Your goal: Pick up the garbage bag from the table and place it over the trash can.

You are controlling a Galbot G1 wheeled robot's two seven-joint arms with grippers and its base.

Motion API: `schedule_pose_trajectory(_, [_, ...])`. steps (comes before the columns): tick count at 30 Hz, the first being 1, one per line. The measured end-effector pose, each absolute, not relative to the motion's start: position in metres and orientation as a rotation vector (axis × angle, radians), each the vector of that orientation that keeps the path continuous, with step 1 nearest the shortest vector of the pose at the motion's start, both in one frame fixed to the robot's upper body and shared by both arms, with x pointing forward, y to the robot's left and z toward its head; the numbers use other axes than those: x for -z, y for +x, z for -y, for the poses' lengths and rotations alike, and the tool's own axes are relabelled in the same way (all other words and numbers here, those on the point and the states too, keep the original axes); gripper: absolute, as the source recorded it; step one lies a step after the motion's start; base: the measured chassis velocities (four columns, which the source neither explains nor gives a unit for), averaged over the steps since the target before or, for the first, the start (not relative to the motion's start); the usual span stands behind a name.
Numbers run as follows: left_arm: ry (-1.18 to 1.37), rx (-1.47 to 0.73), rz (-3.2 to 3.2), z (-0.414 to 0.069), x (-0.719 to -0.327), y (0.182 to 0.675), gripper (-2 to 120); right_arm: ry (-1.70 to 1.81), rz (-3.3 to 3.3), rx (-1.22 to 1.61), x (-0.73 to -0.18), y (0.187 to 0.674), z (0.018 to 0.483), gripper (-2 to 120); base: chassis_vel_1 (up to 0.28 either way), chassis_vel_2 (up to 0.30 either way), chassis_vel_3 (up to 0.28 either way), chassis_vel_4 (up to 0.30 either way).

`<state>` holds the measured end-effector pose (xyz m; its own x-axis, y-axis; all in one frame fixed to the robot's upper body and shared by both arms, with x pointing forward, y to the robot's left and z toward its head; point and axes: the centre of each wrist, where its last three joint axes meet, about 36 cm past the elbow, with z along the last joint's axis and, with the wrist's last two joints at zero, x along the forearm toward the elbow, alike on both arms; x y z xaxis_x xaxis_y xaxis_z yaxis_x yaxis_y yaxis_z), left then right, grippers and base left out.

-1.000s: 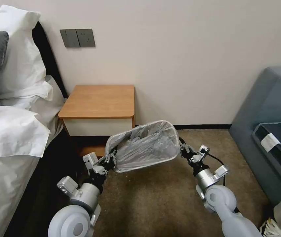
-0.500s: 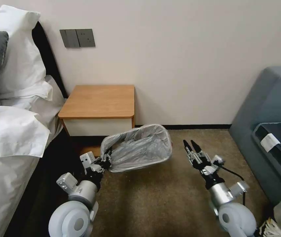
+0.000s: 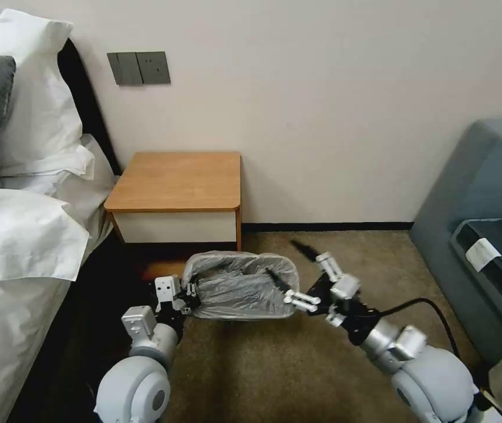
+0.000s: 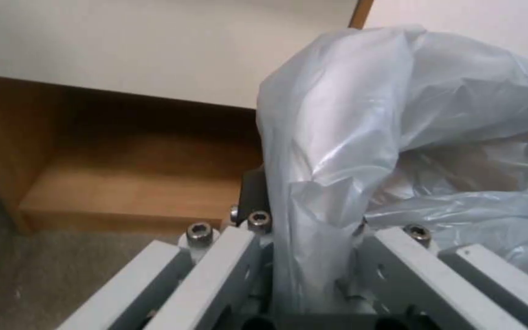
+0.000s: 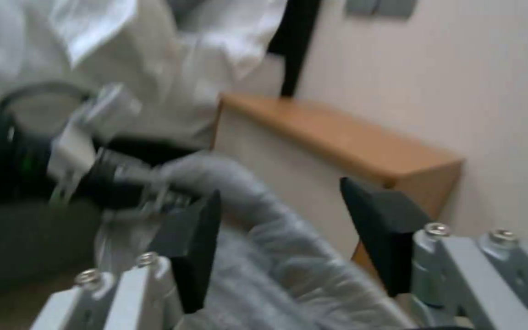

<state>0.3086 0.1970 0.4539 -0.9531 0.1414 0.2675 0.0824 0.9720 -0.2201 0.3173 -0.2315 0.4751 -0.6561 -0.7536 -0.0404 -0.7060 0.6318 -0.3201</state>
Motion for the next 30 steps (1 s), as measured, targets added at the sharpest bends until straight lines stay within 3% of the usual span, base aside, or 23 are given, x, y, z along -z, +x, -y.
schedule_pose_trajectory(1, [-0.164,-0.299,2.836,-0.197,-0.454,0.309,3,-1.210,-2.681,0.416,-0.475,0.317,0.231,61,0.000,0.000,0.000,0.000])
schedule_pose_trajectory(2, [-0.179,-0.229,2.846,-0.194,-0.449,0.310,3,-1.336,-2.760,0.594,-0.481,0.334,0.217,44,0.000,0.000,0.000,0.000])
schedule_pose_trajectory(3, [-0.184,-0.215,2.848,-0.192,-0.448,0.311,3,-1.368,-2.785,0.646,-0.479,0.343,0.214,39,0.000,0.000,0.000,0.000])
schedule_pose_trajectory(10, [-0.210,-0.156,2.862,-0.187,-0.446,0.310,3,-1.522,-2.841,0.802,-0.463,0.379,0.205,18,0.000,0.000,0.000,0.000])
schedule_pose_trajectory(13, [-0.225,-0.117,2.865,-0.182,-0.444,0.308,3,-1.590,-2.819,0.872,-0.464,0.400,0.192,4,0.000,0.000,0.000,0.000])
schedule_pose_trajectory(22, [-0.248,-0.084,2.864,-0.172,-0.444,0.301,3,-1.736,-2.816,0.987,-0.423,0.431,0.152,0,0.000,0.000,0.000,0.000])
schedule_pose_trajectory(30, [-0.261,-0.096,2.858,-0.167,-0.446,0.297,3,-1.749,-2.868,1.069,-0.382,0.449,0.147,0,0.000,0.000,0.000,0.000])
